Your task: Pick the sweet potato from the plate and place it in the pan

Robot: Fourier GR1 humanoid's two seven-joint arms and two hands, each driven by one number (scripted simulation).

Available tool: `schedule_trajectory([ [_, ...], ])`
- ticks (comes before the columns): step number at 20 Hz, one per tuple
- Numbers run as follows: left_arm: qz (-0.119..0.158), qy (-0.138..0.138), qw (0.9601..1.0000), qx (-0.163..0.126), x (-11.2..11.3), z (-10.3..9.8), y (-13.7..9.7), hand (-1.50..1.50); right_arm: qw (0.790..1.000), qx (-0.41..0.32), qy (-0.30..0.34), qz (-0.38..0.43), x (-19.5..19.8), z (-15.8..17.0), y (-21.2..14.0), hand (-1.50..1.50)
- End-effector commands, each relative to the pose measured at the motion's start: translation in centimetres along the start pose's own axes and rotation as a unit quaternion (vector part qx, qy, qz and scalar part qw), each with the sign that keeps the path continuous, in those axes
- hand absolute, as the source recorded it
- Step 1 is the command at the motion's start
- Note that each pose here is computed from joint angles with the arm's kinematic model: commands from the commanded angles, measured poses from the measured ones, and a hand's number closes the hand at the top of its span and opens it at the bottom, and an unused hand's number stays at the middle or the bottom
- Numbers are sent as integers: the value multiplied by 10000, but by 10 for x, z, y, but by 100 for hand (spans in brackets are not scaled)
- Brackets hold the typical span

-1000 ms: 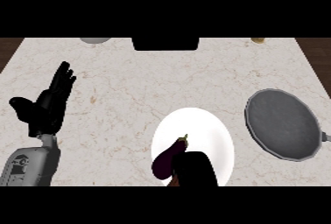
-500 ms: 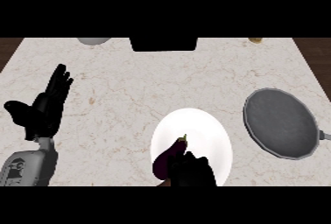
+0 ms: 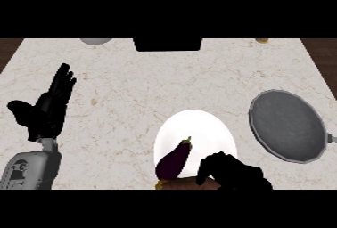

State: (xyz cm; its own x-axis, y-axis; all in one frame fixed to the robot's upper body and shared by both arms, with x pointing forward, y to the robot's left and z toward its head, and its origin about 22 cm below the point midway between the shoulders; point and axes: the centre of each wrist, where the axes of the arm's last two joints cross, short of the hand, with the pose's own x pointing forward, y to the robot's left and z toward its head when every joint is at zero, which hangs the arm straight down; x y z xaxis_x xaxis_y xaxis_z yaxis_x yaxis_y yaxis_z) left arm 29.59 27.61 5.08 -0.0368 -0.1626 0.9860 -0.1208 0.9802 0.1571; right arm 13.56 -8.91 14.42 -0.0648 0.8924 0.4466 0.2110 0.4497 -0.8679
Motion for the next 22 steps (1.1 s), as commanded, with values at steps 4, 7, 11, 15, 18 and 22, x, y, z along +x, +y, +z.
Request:
schedule_trajectory([
  [4, 74, -14, 10000, 18, -7, 1, -12, 0, 9900, -667, 520, -1130, -52, -13, -50, 150],
  [7, 45, -44, 9999, -117, 2, -1, 20, 0, 9925, -784, 678, -650, -98, -46, -52, 150],
  [11, 129, -8, 9998, -160, -2, 7, -18, 0, 9899, -995, 920, -407, -165, -81, -47, 150],
  [15, 50, -97, 9999, -66, -4, -4, -10, 0, 9894, -1047, 947, 328, -217, -102, -39, 150],
  [18, 5, -151, 9997, -193, 12, -10, -3, 0, 9854, -1180, 1179, 347, -251, -144, -32, 150],
  [22, 33, -120, 9998, -173, 5, -4, 14, 0, 9870, -1056, 1202, 117, -289, -167, -19, 150],
])
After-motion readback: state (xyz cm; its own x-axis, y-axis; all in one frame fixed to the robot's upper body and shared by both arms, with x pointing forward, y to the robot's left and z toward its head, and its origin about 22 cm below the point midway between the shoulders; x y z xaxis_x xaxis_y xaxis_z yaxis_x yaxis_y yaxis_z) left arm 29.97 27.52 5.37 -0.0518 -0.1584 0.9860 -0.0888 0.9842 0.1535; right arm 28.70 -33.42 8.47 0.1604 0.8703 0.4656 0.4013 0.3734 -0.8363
